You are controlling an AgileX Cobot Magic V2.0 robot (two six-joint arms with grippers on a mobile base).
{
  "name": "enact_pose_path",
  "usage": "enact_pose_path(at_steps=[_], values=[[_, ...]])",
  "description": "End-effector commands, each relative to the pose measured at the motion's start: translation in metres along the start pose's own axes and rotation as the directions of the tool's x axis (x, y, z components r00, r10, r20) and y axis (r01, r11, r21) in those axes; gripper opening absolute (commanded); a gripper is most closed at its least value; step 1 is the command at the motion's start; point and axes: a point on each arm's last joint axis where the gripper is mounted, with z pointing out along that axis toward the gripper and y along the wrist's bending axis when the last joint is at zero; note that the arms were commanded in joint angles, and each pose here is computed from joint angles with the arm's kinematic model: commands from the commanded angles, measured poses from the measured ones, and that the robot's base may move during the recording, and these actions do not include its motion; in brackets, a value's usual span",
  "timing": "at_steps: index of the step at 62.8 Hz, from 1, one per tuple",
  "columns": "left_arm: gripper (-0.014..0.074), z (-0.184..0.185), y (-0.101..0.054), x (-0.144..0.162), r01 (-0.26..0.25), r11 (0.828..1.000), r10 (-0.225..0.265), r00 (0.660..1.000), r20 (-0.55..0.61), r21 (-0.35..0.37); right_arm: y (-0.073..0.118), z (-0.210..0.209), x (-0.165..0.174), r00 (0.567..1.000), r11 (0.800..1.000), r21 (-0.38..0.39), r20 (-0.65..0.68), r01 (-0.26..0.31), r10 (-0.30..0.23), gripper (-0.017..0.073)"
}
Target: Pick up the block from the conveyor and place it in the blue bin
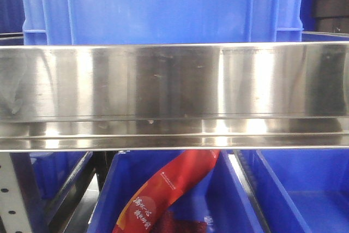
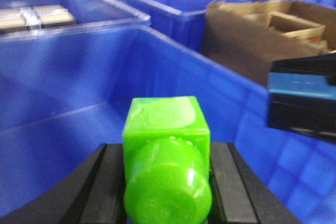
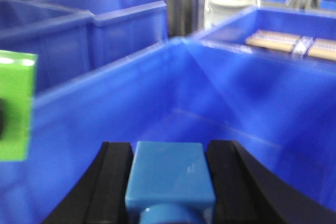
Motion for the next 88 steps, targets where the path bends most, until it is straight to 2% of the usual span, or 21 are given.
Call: enact_pose_path(at_steps=[1,6,10,13,18,23,28,34,36,38,40,42,49,55,62,69,78,81,88], values=[[0.0129,0.0,-0.002,-0.004,0.014,1.0,-0.014,1.0,0.026,0.004,0.0,0.002,-0.005,0.999,1.0,0.005,0.041,0.009,-0.009,0.0197],[0.0317,0.001,-0.001,-0.004,0.013,1.0,-0.013,1.0,0.023,0.003,-0.001,0.003,-0.005,0.999,1.0,0.008,0.044,0.008,-0.008,0.0372],[0.0433,0.001,-0.001,-0.004,0.009,1.0,-0.009,1.0,0.023,0.001,-0.003,0.003,-0.005,0.999,1.0,0.016,0.045,0.006,-0.007,0.0434],[0.0474,0.001,-0.001,-0.004,0.009,1.0,-0.009,1.0,0.023,0.001,-0.007,0.003,-0.005,0.999,1.0,0.025,0.041,0.004,-0.005,0.0433],[0.0484,0.001,-0.001,-0.004,0.009,1.0,-0.009,1.0,0.023,0.001,-0.014,-0.001,-0.007,0.999,0.999,0.045,0.041,-0.001,-0.001,0.0417],[0.0459,-0.001,-0.001,-0.004,0.004,1.0,-0.004,1.0,0.024,0.001,-0.024,-0.008,-0.009,1.0,0.997,0.072,0.024,-0.015,0.013,0.0365],[0.0372,-0.009,-0.003,-0.007,-0.026,1.0,0.026,0.999,0.029,-0.002,-0.031,-0.025,-0.013,1.0,0.996,0.091,-0.001,-0.025,0.025,0.0248],[0.0146,-0.02,-0.006,-0.012,-0.063,0.998,0.063,0.997,0.044,-0.01,-0.038,-0.047,-0.02,0.999,0.993,0.117,-0.011,-0.03,0.032,0.0006],[0.0078,-0.022,-0.006,-0.012,-0.074,0.997,0.075,0.996,0.046,-0.015,-0.041,-0.054,-0.022,0.999,0.991,0.129,-0.004,-0.032,0.033,-0.0042],[-0.0004,-0.025,-0.007,-0.014,-0.088,0.996,0.089,0.995,0.051,-0.022,-0.044,-0.059,-0.025,0.999,0.989,0.141,0.006,-0.035,0.034,-0.0132],[-0.0069,-0.025,-0.007,-0.014,-0.093,0.995,0.094,0.994,0.053,-0.025,-0.046,-0.063,-0.026,0.999,0.988,0.152,0.016,-0.037,0.034,-0.0168],[-0.011,-0.025,-0.006,-0.014,-0.092,0.995,0.094,0.994,0.052,-0.025,-0.048,-0.068,-0.029,0.999,0.986,0.163,0.027,-0.038,0.034,-0.0162],[-0.0111,-0.03,-0.009,-0.015,-0.091,0.996,0.092,0.994,0.054,-0.014,-0.057,-0.086,-0.034,0.998,0.978,0.204,0.053,-0.046,0.036,-0.0162],[-0.0111,-0.045,-0.015,-0.02,-0.099,0.995,0.099,0.992,0.08,-0.007,-0.056,-0.109,-0.037,0.997,0.974,0.223,0.068,-0.05,0.036,-0.0162],[-0.0111,-0.065,-0.017,-0.018,-0.112,0.993,0.117,0.983,0.14,-0.046,-0.053,-0.133,-0.028,0.992,0.967,0.247,0.122,-0.054,0.025,-0.0162],[-0.0111,-0.087,-0.017,-0.001,-0.091,0.991,0.109,0.973,0.202,-0.097,-0.051,-0.146,0.003,0.987,0.961,0.272,0.158,-0.057,0.014,-0.0162],[-0.0111,-0.115,-0.017,0.041,-0.063,0.987,0.097,0.966,0.239,-0.147,-0.044,-0.168,0.054,0.987,0.956,0.289,0.157,-0.059,0.014,-0.0162],[-0.0111,-0.125,-0.016,0.055,-0.044,0.985,0.087,0.961,0.262,-0.164,-0.042,-0.175,0.073,0.988,0.954,0.293,0.153,-0.061,0.016,-0.0162],[-0.0111,-0.15,-0.015,0.094,0.036,0.979,0.036,0.938,0.344,-0.201,-0.038,-0.19,0.115,0.987,0.951,0.303,0.162,-0.064,0.015,-0.0162]])
